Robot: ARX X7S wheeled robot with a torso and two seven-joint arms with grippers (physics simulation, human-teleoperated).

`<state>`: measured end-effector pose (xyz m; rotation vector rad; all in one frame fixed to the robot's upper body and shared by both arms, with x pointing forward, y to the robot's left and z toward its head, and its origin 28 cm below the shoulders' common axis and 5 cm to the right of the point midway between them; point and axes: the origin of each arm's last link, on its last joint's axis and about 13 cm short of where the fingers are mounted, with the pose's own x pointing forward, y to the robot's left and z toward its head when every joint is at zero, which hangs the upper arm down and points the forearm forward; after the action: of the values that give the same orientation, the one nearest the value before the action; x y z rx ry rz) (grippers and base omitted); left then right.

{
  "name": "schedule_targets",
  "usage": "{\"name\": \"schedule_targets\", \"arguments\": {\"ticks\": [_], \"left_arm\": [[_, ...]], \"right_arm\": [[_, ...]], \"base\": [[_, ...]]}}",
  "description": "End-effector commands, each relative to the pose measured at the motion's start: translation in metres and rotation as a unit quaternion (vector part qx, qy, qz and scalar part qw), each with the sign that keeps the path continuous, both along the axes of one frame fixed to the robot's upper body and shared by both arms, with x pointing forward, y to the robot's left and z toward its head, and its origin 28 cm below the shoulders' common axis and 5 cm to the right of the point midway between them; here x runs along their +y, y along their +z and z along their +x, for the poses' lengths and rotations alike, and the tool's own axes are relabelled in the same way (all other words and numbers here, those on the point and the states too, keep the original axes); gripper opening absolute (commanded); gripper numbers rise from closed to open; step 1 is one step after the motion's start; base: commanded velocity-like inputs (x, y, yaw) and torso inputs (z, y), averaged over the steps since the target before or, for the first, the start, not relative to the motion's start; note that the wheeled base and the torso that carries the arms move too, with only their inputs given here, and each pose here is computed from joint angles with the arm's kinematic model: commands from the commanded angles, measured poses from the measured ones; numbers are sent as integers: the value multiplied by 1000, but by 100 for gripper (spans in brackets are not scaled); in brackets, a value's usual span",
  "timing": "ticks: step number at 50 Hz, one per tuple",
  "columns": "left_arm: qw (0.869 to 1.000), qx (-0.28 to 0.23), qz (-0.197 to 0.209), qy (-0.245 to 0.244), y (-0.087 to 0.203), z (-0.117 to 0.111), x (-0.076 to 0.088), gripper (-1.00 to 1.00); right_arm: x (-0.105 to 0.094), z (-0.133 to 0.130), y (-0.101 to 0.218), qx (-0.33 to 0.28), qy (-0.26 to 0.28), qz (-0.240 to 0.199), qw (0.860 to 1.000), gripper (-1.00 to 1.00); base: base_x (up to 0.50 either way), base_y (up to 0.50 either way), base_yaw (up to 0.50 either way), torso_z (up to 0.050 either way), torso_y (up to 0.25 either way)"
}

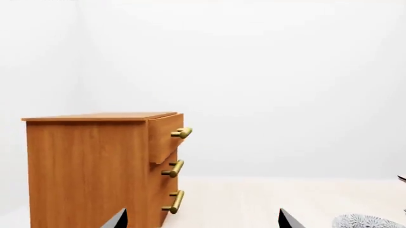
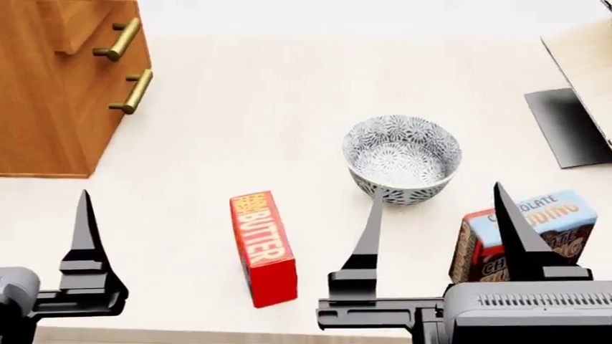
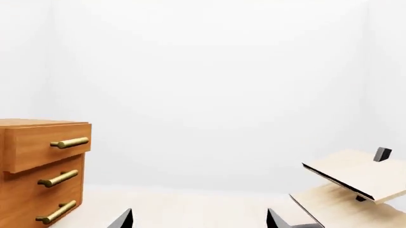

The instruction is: Close the top drawer of the cabinet and put the bowl on top of it.

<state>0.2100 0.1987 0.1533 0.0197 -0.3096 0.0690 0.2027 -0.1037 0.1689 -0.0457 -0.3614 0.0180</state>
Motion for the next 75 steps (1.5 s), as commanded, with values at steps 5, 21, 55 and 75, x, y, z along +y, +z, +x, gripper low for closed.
{"name": "schedule_targets", "arguments": {"ticks": [5,21,55,75], "left_arm": [[1000,-4,0,0,2,-2,0,100],[1000,-4,4,-1,2,-2,0,100],[1000,-2,2,-1,-2,-2,0,100],[1000,-1,2,-2,-3,-2,-1,100]], "right_arm": [[1,0,0,-3,6,-4,1000,100],[1,2,-4,3,9,-8,1000,100],[3,1,-9,10,13,-20,1000,100],[2,0,-9,1,15,-22,1000,100]], "base": [[0,500,0,0,0],[0,499,0,0,0],[0,228,0,0,0],[278,0,0,0,0]]}}
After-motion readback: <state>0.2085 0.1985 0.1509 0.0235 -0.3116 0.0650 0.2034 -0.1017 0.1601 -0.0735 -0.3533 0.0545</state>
